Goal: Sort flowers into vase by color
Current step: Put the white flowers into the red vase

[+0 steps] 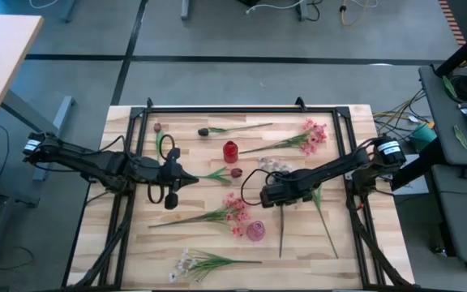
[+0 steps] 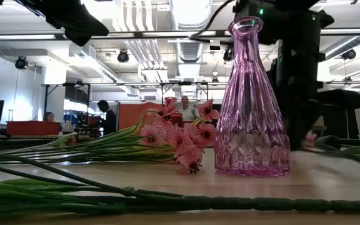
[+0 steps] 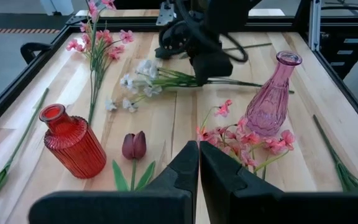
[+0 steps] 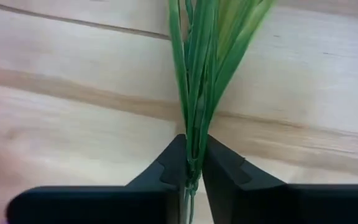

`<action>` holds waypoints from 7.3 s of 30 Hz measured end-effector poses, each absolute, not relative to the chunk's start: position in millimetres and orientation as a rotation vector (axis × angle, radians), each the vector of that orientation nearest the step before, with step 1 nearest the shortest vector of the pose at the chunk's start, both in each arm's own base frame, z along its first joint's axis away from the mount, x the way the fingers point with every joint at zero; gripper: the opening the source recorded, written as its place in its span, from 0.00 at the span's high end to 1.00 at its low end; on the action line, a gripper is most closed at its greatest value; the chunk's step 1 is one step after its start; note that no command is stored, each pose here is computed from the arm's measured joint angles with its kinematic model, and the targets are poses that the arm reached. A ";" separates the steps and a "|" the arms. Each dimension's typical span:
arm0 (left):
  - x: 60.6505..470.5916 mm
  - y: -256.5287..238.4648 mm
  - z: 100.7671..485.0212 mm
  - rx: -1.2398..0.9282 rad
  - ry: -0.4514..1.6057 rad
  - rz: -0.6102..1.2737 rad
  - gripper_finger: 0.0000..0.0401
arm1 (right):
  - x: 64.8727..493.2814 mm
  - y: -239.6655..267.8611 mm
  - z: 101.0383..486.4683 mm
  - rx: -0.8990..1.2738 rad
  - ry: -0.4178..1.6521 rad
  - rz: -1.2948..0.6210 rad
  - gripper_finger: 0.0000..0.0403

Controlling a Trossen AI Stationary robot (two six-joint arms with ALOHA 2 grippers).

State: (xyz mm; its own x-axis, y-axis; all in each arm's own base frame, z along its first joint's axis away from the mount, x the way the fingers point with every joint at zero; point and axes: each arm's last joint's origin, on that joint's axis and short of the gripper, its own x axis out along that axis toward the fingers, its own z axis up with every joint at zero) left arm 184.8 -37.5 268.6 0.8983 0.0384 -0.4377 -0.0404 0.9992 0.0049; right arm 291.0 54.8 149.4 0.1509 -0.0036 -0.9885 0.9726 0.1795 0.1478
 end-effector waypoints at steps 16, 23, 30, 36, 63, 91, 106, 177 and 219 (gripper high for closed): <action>186.9 -38.0 271.6 -0.002 0.418 0.036 1.00 | 257.4 39.8 242.7 0.853 0.803 -0.747 0.98; 193.1 -45.8 276.9 0.033 0.348 -0.190 1.00 | 252.5 34.9 260.4 0.480 0.634 -0.476 0.98; 196.2 -47.5 286.9 0.115 0.228 -0.239 1.00 | 245.6 30.8 256.2 0.098 0.326 -0.180 0.98; 199.3 -49.4 298.7 0.158 0.089 -0.280 1.00 | 232.1 17.3 237.4 -0.015 0.025 -0.017 0.98; 240.0 -51.0 267.6 -0.076 0.196 -0.114 1.00 | 233.4 0.8 239.9 -0.150 -0.288 -0.113 0.98; 235.0 -45.7 248.7 -0.051 0.432 0.052 1.00 | 261.9 -23.1 315.1 -0.132 -0.321 -0.275 0.98; 219.8 -42.3 259.2 -0.074 0.501 0.066 1.00 | 322.2 -51.8 311.6 -0.124 -0.234 -0.332 0.98; 217.6 -43.9 253.5 -0.140 0.490 0.137 1.00 | 303.7 -71.1 345.6 -0.154 -0.215 -0.312 0.98; 225.5 -46.3 241.7 -0.104 0.533 0.162 1.00 | 326.6 -84.1 305.9 -0.191 -0.168 -0.389 0.97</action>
